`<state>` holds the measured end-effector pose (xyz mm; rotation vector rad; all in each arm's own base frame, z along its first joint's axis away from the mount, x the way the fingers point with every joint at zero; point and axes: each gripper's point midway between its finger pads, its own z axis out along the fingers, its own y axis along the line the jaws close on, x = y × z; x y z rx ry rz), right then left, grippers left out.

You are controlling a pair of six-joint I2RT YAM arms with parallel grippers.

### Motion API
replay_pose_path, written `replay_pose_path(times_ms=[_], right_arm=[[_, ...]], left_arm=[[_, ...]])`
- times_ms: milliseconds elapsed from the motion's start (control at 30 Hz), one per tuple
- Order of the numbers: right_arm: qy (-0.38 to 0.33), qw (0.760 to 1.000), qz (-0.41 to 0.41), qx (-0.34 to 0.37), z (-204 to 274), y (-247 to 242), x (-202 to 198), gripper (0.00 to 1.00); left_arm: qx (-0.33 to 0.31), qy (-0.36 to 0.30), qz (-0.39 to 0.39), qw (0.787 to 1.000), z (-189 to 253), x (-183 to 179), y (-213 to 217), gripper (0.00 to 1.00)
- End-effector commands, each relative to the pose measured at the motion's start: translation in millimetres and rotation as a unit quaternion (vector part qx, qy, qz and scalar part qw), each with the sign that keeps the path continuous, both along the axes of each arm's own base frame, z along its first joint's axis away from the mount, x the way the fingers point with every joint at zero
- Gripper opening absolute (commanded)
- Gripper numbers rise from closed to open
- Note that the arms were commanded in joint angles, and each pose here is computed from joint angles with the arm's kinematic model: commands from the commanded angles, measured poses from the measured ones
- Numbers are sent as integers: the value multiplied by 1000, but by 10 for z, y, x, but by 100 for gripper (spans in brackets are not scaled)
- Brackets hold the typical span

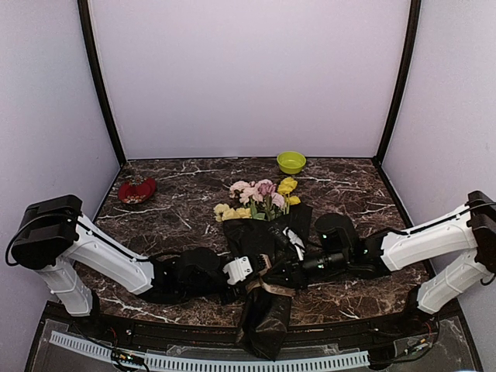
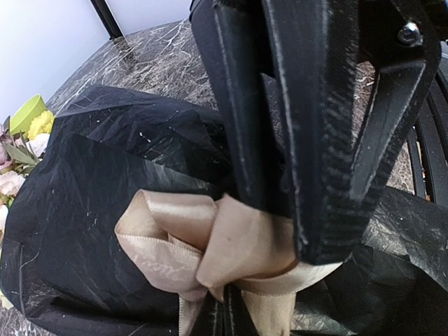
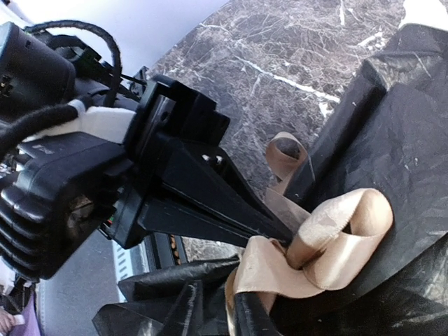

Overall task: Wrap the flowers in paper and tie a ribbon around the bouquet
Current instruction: Cross the half-tied ribbon over the folded bouquet.

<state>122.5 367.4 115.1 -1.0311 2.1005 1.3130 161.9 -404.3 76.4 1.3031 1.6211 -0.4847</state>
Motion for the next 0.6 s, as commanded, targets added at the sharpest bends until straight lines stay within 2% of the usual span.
replay_pose_path(times_ms=[0,133,300,433,567], right_arm=[[-17,999,-31,-2,78,-32,110,22],[-20,999,-49,-3,107,-129,169,35],[-18,997,-75,-12,90,-268,223,38],[-15,994,-103,-25,39,-377,292,32],[-17,991,-121,-48,-42,-436,360,18]], left_arm=[[0,2,1,1000,-3,-7,-5,0],[-6,-1,-1,1000,26,-17,17,0],[-5,1,-5,1000,4,-44,56,0],[-7,3,-5,1000,7,-52,64,0],[-7,3,-5,1000,8,-53,66,0]])
